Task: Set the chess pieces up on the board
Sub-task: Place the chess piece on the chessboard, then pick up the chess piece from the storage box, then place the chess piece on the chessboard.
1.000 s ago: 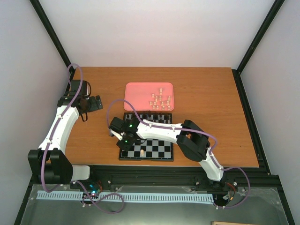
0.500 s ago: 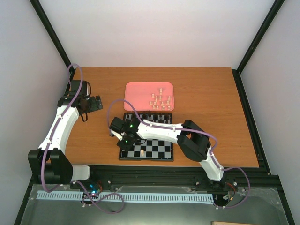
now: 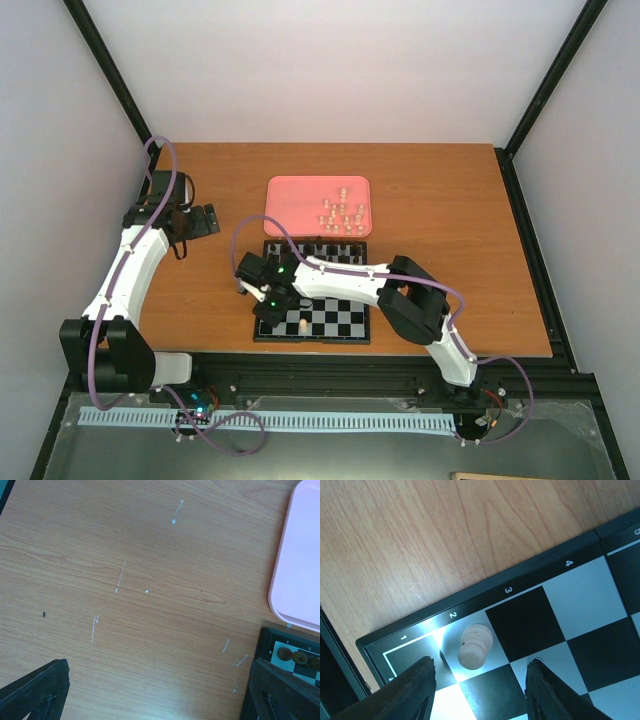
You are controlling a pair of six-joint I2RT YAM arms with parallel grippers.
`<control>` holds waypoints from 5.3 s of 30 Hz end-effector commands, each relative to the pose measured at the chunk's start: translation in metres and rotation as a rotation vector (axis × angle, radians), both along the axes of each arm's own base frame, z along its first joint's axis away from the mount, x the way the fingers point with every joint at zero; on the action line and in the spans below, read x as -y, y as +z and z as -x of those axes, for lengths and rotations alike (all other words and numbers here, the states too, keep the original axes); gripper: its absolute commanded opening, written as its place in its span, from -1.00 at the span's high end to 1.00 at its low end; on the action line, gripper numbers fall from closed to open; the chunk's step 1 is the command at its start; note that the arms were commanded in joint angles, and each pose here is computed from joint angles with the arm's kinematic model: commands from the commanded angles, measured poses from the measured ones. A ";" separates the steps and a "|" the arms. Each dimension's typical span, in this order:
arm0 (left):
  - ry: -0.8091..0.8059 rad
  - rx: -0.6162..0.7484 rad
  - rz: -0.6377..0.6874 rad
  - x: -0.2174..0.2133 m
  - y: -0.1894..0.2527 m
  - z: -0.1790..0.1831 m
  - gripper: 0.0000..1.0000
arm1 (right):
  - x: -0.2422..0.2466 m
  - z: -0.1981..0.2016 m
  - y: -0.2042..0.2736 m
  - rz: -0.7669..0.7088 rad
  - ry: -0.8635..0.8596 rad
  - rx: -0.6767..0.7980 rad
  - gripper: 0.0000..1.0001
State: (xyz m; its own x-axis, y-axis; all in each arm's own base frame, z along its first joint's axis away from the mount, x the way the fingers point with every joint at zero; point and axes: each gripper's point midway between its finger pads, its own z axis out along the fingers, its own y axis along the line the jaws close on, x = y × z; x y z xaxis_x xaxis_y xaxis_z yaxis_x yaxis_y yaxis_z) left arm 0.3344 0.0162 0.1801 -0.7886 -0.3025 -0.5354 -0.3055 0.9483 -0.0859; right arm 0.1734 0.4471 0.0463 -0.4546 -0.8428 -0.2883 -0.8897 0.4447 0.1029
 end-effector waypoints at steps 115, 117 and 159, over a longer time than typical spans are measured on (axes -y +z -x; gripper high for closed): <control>-0.034 -0.084 0.038 0.010 -0.020 -0.028 -1.00 | 0.127 -0.345 0.108 -0.264 -0.586 0.235 0.77; -0.035 -0.083 0.041 0.011 -0.020 -0.029 -0.99 | 0.127 -0.336 0.125 -0.284 -0.579 0.235 0.77; -0.026 -0.012 0.021 0.008 0.003 -0.023 -1.00 | 0.023 0.006 0.043 -0.065 -0.018 0.000 0.82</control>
State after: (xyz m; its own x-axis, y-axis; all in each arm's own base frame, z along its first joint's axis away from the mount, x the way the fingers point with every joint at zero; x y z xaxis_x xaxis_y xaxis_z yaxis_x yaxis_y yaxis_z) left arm 0.3591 0.0095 0.1724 -0.8179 -0.3031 -0.4890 -0.2912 0.9511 -0.1024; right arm 0.1662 0.4141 0.0928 -0.5003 -0.7998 -0.3318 -0.8647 0.4817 0.1425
